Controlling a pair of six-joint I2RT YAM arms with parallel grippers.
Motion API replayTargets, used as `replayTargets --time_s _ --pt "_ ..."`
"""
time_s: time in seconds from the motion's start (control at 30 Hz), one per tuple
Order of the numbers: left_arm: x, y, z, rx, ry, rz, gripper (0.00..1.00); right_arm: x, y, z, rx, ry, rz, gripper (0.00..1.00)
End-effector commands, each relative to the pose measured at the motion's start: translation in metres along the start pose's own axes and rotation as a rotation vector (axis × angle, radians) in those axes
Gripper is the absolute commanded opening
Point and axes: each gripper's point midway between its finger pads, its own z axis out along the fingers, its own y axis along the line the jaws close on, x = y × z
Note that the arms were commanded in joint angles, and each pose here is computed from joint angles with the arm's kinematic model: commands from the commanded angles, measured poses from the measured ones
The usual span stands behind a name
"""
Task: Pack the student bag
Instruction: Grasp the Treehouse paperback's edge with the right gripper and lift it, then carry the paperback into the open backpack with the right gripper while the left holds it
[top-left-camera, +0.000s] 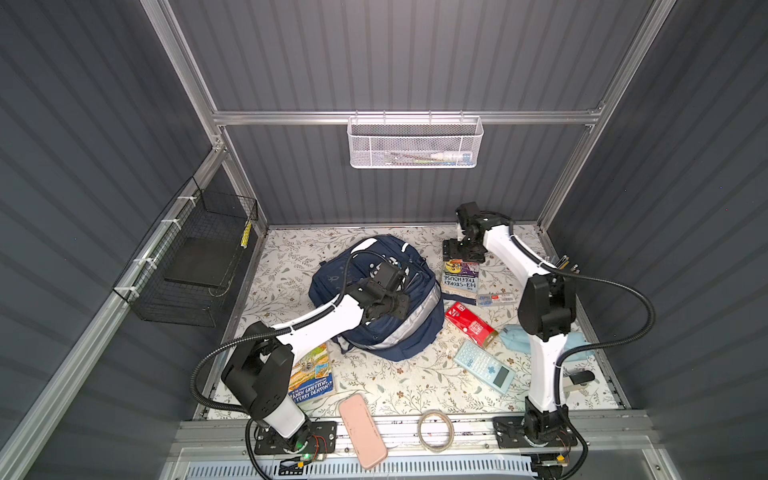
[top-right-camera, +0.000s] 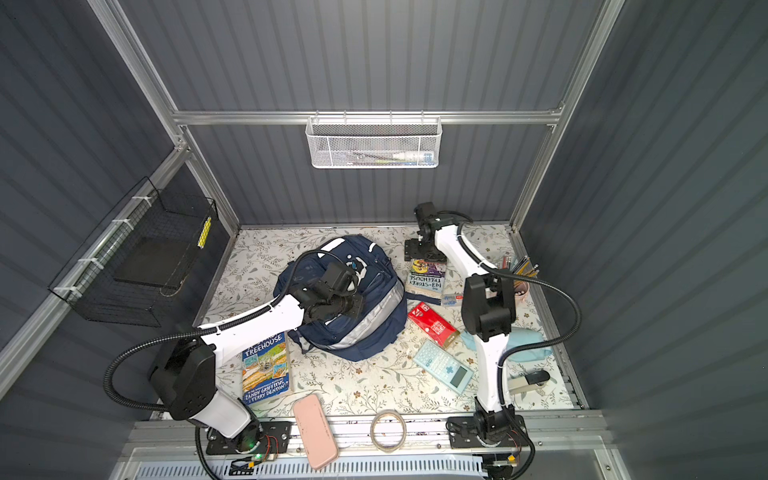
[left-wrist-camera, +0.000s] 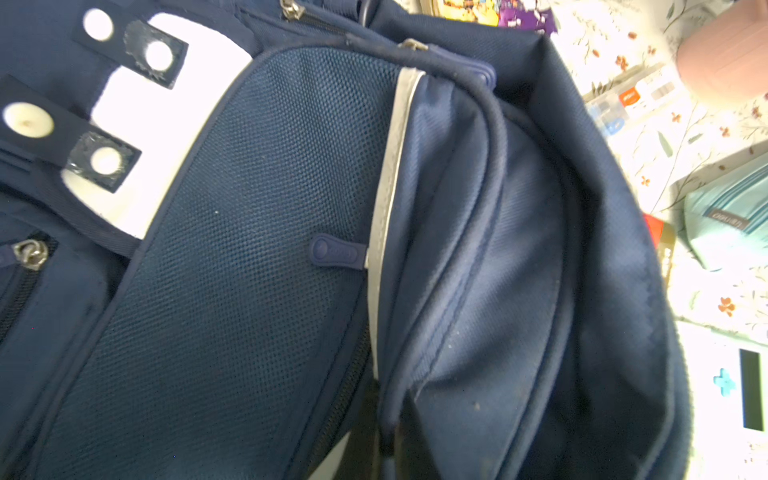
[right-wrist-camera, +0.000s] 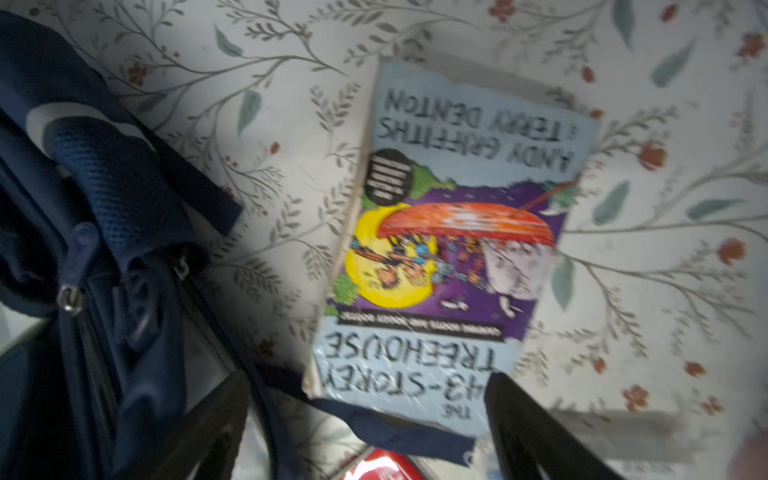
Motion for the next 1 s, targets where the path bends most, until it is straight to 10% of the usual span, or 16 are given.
replayTargets --time_s 0.0,0.7,0.77,0.83,0.97 --pt "-0.020 0.002 -0.021 0.015 -0.070 -0.051 0.00 0.008 -0.008 0.028 0.115 0.057 0.029 0.90" --pt "-0.027 -0.006 -0.025 0.063 -0.077 -0.068 0.00 0.060 -0.036 0.100 0.301 0.285 -0.148 0.79" --pt "-0.027 -0.005 -0.025 0.061 -0.076 -0.069 0.00 0.058 -0.032 0.099 0.262 0.271 -0.130 0.63" --pt "-0.029 -0.005 -0.027 0.061 -0.081 -0.068 0.00 0.052 -0.028 0.095 0.230 0.253 -0.118 0.24" --pt "-0.029 -0.004 -0.026 0.059 -0.081 -0.070 0.00 0.030 -0.020 0.076 0.179 0.173 -0.119 0.09"
